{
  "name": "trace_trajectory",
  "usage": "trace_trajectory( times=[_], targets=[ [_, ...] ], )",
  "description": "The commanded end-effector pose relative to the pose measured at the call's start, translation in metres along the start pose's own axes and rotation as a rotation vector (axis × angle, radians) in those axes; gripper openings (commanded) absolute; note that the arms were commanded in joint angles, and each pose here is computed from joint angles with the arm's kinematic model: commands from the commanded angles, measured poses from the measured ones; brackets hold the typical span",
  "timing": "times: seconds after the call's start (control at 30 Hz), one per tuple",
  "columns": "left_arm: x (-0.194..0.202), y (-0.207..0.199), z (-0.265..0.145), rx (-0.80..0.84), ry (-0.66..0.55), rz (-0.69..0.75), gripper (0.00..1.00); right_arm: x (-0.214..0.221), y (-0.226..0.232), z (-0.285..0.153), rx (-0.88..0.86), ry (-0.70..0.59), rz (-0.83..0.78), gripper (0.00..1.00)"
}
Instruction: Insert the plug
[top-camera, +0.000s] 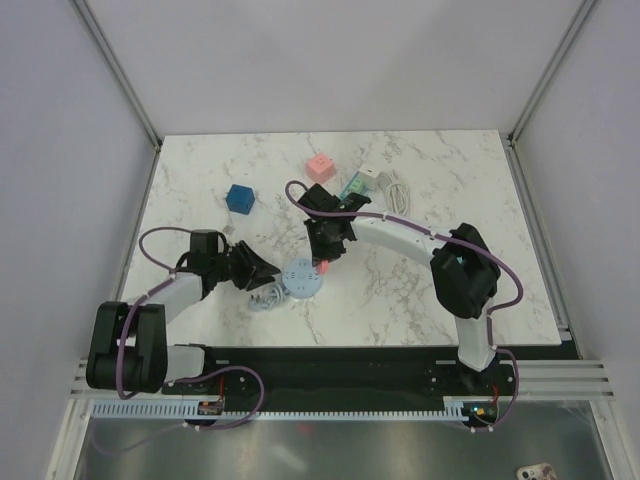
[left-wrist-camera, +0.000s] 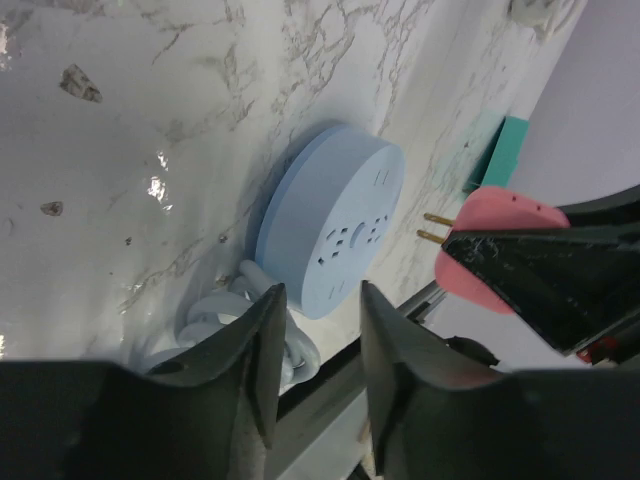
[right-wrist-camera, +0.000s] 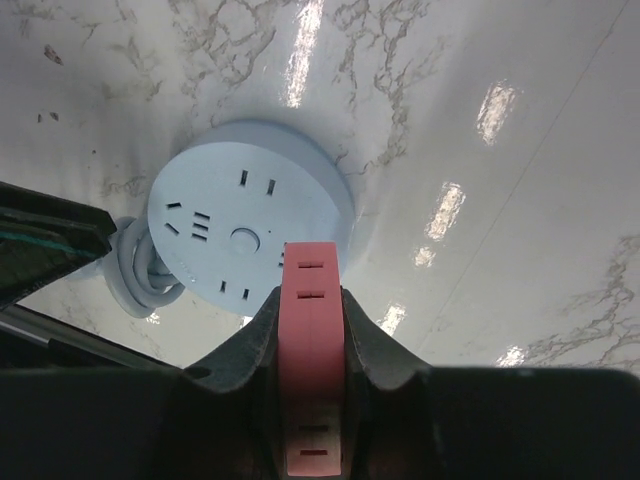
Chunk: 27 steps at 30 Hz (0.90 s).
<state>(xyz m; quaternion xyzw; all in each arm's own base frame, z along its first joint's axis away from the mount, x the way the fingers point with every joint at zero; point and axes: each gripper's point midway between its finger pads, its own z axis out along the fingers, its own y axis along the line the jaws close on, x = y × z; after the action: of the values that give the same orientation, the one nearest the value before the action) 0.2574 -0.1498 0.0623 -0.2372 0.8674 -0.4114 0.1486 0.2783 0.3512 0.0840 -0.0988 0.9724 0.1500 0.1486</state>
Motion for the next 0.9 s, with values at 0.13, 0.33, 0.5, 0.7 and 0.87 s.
trace_trajectory(
  times=[0.13,0.33,0.5,0.7,0.87],
  targets=[
    [0.008,-0.001,-0.004,0.102,-0.084,0.045,0.2,-0.017,-0.027,-0.043,0.07,-0.083,-0.024,0.0],
    [0.028,0.004,0.009,0.057,-0.031,0.038,0.05,-0.005,-0.064,-0.06,0.164,-0.12,-0.071,0.0],
    [0.049,-0.001,0.022,0.033,0.005,0.008,0.02,0.006,-0.082,-0.07,0.173,-0.107,-0.1,0.0],
    [0.068,-0.032,0.023,0.076,0.038,-0.001,0.19,0.003,-0.081,-0.085,0.147,-0.128,-0.098,0.0],
    [0.056,-0.055,0.007,0.035,0.016,0.096,0.61,0.008,-0.063,-0.074,0.072,-0.09,-0.049,0.0]
  ],
)
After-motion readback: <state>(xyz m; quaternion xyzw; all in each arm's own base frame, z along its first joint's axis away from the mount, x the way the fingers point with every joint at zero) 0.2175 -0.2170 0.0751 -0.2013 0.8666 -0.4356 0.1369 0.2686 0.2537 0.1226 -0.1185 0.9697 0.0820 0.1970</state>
